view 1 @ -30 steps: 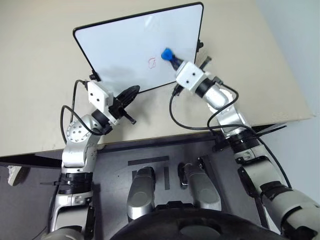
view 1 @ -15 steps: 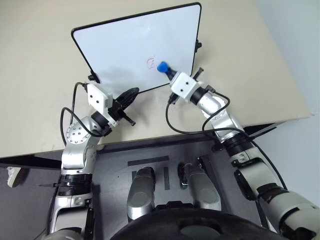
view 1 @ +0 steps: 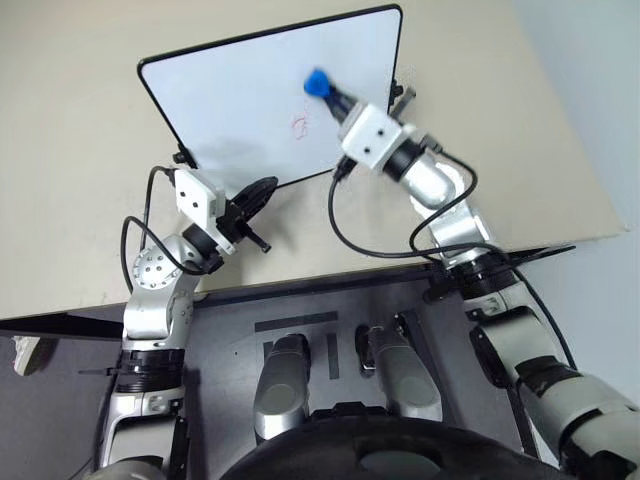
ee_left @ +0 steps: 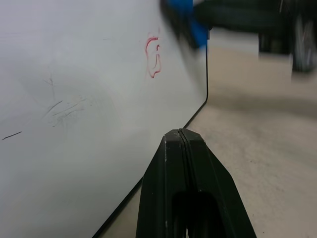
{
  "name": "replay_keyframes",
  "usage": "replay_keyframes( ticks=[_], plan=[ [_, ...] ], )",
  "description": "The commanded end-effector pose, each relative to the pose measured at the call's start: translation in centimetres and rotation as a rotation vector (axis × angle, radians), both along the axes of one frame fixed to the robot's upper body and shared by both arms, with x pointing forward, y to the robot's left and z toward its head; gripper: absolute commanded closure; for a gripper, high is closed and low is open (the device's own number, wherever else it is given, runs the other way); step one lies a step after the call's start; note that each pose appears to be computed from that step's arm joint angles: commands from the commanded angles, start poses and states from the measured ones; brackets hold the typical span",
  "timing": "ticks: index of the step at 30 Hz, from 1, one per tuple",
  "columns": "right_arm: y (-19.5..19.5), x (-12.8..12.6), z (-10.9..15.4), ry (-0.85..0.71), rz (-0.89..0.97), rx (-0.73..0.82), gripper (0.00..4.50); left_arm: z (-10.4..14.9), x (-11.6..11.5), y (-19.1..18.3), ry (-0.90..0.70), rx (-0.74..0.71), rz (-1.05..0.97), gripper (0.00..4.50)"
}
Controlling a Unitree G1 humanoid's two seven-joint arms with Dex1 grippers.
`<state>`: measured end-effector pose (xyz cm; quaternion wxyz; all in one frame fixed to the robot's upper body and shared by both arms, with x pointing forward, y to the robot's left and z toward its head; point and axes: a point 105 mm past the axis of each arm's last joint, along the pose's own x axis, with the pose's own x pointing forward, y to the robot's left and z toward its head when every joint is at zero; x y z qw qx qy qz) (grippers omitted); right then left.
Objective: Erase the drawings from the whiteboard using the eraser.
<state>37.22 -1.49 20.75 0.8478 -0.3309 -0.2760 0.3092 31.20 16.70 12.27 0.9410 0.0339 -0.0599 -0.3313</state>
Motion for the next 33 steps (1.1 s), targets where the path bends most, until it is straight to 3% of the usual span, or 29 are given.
replay_keyframes(
  ticks=[1,7,13,17,22,26,29,33],
  plan=[
    [0.3,-0.3,0.9,-0.017,0.012,0.035,4.48,0.9,-0.2,-0.3,-0.041,-0.004,-0.008,4.5],
    [1.7,-0.1,-5.1,0.152,0.042,-0.054,4.48,1.0,-0.2,-0.4,-0.042,-0.005,-0.01,4.5],
    [2.2,-0.7,-7.2,0.199,0.081,-0.103,4.48,0.9,-0.3,-0.2,-0.041,-0.004,-0.001,4.5],
    [2.1,-0.7,-6.9,0.184,0.08,-0.103,4.48,0.9,-0.4,-0.2,-0.039,-0.003,0.001,4.5],
    [0.9,0.1,-1.4,0.029,0.019,0.021,4.48,0.8,-0.5,-0.1,-0.036,-0.002,0.001,4.5],
    [1.0,0.1,1.1,-0.025,0.016,0.062,4.48,0.8,-0.4,-0.2,-0.035,-0.002,-0.001,4.5],
    [1.5,-0.1,0.7,-0.014,0.031,0.045,4.48,0.8,-0.4,-0.2,-0.035,-0.002,-0.004,4.5],
    [2.3,-0.5,-2.4,0.069,0.061,-0.021,4.48,0.8,-0.4,-0.3,-0.035,-0.002,-0.004,4.5]
  ],
)
